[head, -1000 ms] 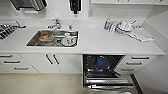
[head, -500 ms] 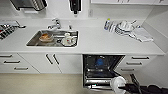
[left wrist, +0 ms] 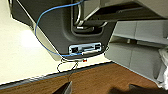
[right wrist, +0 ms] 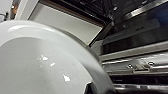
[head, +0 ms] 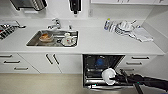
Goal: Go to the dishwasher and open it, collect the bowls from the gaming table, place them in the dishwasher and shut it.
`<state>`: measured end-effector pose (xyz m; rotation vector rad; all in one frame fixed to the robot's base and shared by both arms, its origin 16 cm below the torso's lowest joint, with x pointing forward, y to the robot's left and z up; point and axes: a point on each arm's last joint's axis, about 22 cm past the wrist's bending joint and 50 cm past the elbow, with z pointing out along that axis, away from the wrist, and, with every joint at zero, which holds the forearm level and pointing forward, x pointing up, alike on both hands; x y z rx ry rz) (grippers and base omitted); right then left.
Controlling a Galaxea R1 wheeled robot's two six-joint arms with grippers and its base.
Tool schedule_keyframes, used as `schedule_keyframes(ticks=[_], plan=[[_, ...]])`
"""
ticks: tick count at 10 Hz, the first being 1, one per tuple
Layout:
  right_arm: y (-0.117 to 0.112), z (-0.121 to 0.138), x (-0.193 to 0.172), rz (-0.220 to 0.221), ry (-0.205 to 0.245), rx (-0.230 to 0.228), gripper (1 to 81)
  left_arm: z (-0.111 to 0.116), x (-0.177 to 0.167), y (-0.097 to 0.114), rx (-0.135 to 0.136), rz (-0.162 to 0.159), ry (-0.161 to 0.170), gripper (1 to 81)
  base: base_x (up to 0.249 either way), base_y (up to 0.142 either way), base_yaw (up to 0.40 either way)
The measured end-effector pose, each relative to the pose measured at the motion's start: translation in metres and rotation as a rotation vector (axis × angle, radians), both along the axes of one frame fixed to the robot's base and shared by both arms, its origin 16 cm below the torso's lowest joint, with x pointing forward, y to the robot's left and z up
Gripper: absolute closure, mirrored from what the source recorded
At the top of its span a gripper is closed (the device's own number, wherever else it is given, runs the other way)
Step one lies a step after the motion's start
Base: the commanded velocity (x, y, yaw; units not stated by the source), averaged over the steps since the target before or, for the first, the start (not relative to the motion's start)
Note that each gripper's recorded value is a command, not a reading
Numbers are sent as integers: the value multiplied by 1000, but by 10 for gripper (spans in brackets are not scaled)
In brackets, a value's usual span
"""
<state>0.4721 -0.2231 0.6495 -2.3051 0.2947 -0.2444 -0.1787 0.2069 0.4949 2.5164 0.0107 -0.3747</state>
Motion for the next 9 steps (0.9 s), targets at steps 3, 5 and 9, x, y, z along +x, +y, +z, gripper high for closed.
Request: schedule_keyframes(ticks=[3, 5, 9], plan=[[37, -32, 28, -12, 18, -16, 811, 0, -43, -43, -10, -11, 17, 10, 0, 0, 0], [51, -42, 61, -40, 0, -46, 811, 15, -81, -75, -31, -17, 51, 10, 0, 0, 0], [82, -21, 126, -69, -47, -51, 10, 34, -115, -78, -38, -31, 87, 10, 0, 0, 0]])
